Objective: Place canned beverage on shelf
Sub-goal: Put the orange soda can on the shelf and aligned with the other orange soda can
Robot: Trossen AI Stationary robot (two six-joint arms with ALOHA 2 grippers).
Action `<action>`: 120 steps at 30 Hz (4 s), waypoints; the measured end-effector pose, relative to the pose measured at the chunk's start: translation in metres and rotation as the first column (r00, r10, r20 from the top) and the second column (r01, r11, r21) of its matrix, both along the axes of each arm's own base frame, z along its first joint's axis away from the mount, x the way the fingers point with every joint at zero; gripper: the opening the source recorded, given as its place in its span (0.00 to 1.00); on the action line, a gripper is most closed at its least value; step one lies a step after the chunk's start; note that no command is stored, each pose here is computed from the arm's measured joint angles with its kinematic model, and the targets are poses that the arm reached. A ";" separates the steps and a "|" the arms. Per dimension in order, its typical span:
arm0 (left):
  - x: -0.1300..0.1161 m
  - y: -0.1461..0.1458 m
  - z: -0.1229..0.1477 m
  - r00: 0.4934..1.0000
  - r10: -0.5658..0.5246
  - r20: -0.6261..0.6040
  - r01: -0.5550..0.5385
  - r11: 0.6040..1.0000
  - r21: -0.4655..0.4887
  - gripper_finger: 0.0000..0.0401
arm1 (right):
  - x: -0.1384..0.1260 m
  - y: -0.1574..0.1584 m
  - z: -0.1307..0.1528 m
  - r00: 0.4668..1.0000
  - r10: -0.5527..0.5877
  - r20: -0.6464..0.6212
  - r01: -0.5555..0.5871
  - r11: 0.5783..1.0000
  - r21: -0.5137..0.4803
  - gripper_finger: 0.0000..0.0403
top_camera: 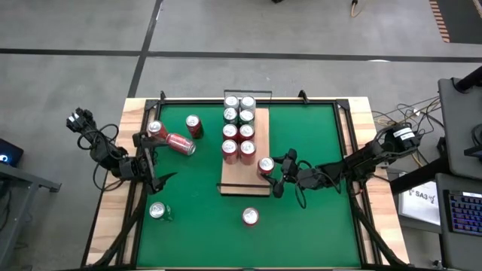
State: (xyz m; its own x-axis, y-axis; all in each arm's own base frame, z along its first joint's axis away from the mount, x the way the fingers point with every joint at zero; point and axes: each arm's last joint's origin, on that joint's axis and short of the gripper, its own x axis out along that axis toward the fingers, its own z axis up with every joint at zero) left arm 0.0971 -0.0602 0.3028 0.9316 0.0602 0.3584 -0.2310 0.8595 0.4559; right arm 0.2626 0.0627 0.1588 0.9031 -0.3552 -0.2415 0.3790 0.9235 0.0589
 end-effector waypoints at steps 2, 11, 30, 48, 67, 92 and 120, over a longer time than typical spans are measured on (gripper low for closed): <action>0.000 0.000 0.000 1.000 0.000 0.000 0.000 1.000 0.000 0.98 | 0.000 0.000 0.000 1.000 0.001 0.000 -0.001 1.000 0.001 0.84; 0.000 0.000 0.000 1.000 0.000 0.000 0.000 1.000 0.000 0.98 | 0.000 0.000 0.000 1.000 0.002 -0.001 -0.002 1.000 0.001 0.83; 0.000 0.000 0.000 1.000 0.000 0.000 0.000 1.000 0.000 0.98 | 0.001 -0.014 0.004 1.000 -0.025 -0.008 0.025 1.000 -0.018 0.82; 0.000 0.000 0.000 1.000 0.001 0.000 -0.001 1.000 0.003 0.98 | 0.015 -0.013 0.019 0.997 -0.056 -0.060 0.054 0.998 -0.039 0.82; 0.000 0.000 0.000 1.000 0.000 0.000 0.000 1.000 0.003 0.98 | 0.007 -0.014 0.046 0.997 -0.060 -0.049 0.059 0.998 -0.021 0.82; 0.002 -0.002 -0.001 1.000 -0.002 -0.008 0.002 1.000 0.008 0.98 | 0.018 -0.009 0.162 0.941 -0.079 -0.330 0.135 0.980 0.148 0.50; 0.006 -0.005 0.002 1.000 -0.002 -0.019 0.002 1.000 0.014 0.98 | 0.041 -0.001 0.117 0.745 0.000 -0.667 0.208 0.950 0.233 0.02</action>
